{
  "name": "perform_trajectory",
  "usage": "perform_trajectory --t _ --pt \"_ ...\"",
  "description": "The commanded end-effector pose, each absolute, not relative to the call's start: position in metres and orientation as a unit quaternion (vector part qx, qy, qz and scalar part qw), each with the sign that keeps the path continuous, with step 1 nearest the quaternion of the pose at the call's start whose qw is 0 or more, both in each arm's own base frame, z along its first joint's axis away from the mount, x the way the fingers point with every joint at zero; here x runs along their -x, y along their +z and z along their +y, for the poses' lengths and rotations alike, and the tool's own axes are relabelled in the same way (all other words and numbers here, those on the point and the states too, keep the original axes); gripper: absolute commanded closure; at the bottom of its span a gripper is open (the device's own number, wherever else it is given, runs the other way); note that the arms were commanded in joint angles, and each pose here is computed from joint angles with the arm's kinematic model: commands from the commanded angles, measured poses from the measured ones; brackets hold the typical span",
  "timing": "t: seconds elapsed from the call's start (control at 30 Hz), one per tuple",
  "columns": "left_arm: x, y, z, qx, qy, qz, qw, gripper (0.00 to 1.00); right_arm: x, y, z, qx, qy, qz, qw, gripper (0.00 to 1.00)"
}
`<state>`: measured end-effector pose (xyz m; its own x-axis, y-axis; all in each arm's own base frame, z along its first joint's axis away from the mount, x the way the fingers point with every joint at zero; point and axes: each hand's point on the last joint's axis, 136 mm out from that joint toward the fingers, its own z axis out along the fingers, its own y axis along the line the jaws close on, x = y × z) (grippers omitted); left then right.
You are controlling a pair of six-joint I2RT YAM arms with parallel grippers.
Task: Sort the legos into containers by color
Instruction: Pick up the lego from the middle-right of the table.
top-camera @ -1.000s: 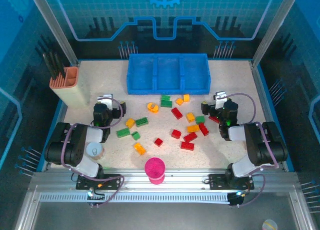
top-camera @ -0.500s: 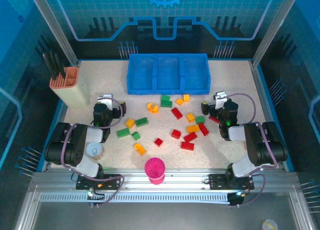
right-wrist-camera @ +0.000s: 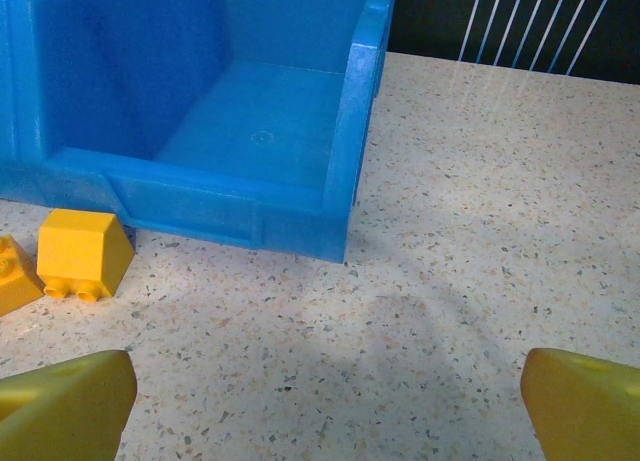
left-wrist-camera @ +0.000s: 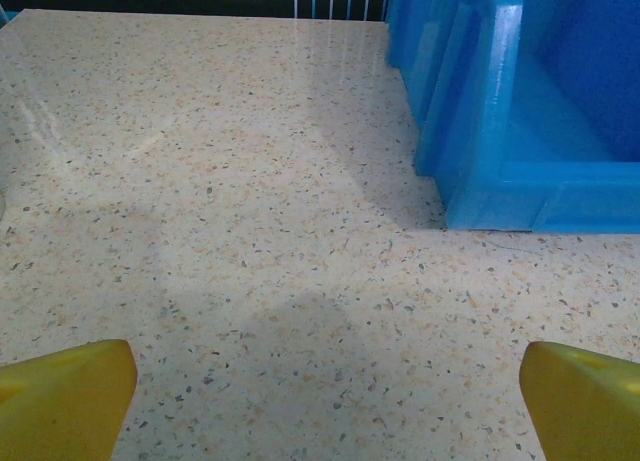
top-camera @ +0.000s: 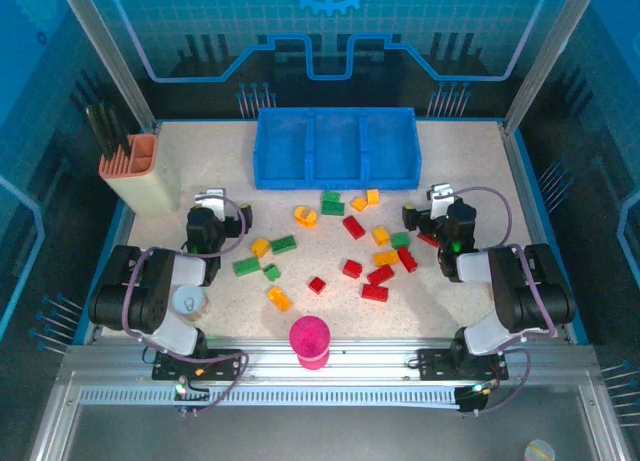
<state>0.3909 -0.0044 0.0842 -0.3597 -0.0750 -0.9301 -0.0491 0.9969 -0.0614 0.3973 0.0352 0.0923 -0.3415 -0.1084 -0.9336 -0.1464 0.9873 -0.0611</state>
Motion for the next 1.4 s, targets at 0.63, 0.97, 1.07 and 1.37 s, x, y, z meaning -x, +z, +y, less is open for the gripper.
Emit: perform_trajectory --t 0.63,0.97,1.07,1.37 --pt "-0.387 0.126 -0.013 0.007 -0.036 0.803 0.594 0.01 -0.399 0.134 0.012 0.019 -0.022 0.833 0.552 0.00" --pt "-0.364 0.256 -0.047 -0.009 -0.045 0.822 0.568 0.01 -0.353 0.193 -0.005 -0.176 0.006 0.907 0.383 0.09" --pt "-0.361 0.267 -0.055 -0.024 -0.059 0.849 0.525 0.01 -0.340 0.195 0.000 -0.189 0.014 0.928 0.320 0.12" --pt "-0.366 0.262 -0.061 -0.046 -0.060 0.878 0.473 0.01 -0.313 0.176 0.005 -0.238 0.025 0.944 0.227 0.15"
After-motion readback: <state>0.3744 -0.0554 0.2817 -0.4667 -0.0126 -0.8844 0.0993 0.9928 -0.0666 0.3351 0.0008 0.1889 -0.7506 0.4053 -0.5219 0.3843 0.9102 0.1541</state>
